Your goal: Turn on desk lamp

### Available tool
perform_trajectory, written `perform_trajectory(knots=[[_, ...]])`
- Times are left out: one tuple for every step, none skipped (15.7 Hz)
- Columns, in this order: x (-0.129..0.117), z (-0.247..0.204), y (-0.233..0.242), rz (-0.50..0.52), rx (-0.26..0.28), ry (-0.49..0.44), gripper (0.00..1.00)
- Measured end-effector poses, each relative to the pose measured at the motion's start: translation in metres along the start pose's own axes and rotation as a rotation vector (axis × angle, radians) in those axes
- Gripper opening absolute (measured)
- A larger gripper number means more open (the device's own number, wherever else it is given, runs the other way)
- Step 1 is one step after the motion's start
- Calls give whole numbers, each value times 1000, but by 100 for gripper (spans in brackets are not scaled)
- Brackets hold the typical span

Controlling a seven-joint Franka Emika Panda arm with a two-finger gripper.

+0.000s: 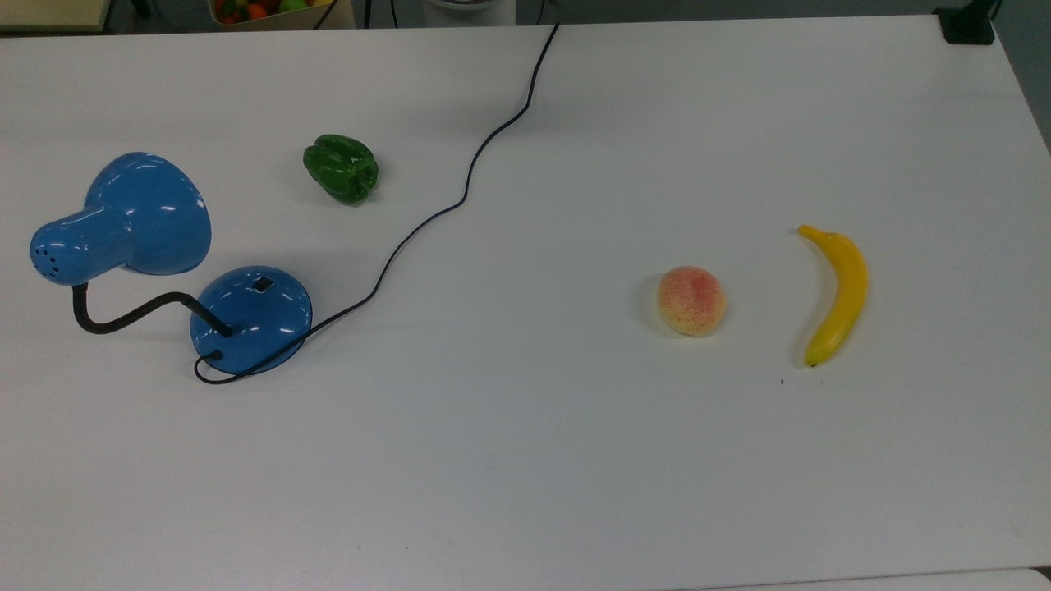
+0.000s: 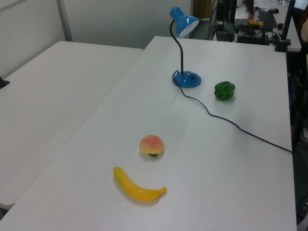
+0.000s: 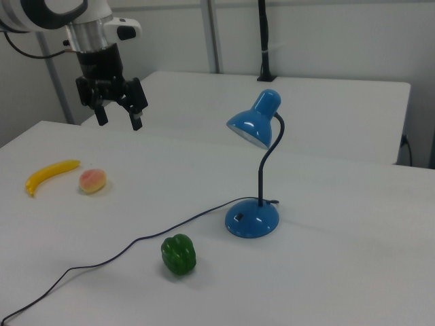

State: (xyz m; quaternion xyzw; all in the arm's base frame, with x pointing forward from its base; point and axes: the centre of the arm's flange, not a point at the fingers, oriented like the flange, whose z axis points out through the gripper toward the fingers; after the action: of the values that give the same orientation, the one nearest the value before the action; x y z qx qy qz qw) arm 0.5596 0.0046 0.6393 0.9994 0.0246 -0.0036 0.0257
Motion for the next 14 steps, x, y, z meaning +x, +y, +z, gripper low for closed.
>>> perform_trajectory(knots=[[0, 0, -4, -3, 0, 0, 100], [0, 0, -4, -3, 0, 0, 100], [0, 0, -4, -3, 0, -1, 100], [1, 1, -4, -3, 0, -1, 100], [1, 1, -4, -3, 0, -2, 100], [1, 1, -4, -3, 0, -2, 100], [1, 2, -4, -3, 0, -3, 100], [1, 2, -4, -3, 0, -4, 100], [2, 3, -4, -3, 0, -5, 100], [2, 4, -4, -3, 0, -6, 100], [2, 4, -4, -3, 0, -7, 100], [2, 4, -4, -3, 0, -7, 100], [2, 4, -4, -3, 0, -7, 100], [3, 4, -4, -3, 0, -7, 100]])
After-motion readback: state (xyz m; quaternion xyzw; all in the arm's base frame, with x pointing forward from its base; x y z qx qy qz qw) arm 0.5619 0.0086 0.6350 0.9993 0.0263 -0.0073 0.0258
